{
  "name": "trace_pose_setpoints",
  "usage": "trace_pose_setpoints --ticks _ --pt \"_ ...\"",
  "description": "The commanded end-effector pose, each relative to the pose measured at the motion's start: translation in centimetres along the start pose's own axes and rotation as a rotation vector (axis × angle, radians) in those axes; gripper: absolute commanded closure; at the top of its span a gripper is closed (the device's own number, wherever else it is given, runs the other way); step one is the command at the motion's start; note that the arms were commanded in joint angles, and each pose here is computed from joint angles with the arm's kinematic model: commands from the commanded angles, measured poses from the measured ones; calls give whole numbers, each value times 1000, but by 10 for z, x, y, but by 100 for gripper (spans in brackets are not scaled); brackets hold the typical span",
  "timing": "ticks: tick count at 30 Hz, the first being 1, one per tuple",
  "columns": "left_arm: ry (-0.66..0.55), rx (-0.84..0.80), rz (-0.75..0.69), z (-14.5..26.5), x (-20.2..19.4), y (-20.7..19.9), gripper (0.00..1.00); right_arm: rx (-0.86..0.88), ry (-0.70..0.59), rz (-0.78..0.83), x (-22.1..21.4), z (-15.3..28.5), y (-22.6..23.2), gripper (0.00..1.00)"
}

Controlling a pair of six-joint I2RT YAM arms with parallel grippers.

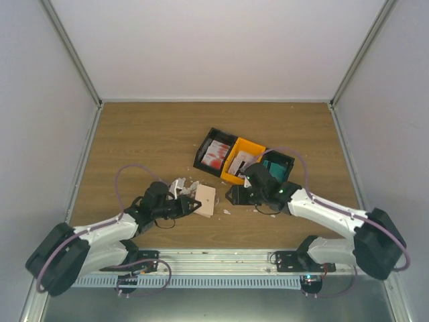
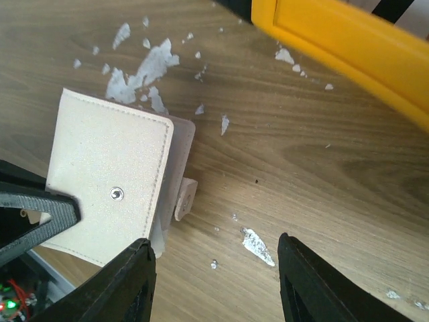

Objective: Put the credit cards into the card holder
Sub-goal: Place the card holder at the center of the board, then close the card holder at the center of the board.

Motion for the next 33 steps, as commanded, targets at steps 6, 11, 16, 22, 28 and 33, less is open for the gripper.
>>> trace_pose_setpoints --ticks 6,11,16,22,28,33 --pt "-48 113 -44 -17 0 20 72 -41 78 61 7 -31 18 50" --pt "-29 250 -32 -16 -8 45 63 -98 139 84 3 -47 24 50" --pt "-28 298 -51 -14 -10 53 67 -88 184 122 3 -61 39 52" --pt "-21 316 -66 -15 -10 55 71 -124 246 197 1 -78 52 53" --pt "-7 326 -40 -17 -14 61 75 -240 299 269 -6 -91 53 53" --pt "-17 305 -7 -16 -15 59 75 -347 327 304 -14 -98 48 52"
Point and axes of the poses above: each gripper's point midway between its finger pads, its own z axis back along the fingers, its own y axis along the line the jaws close on, x = y × z, the point moved 3 cm from there along z, back along the fingers, and after that the axes turned 7 degrees about z, right-handed, at the moved point
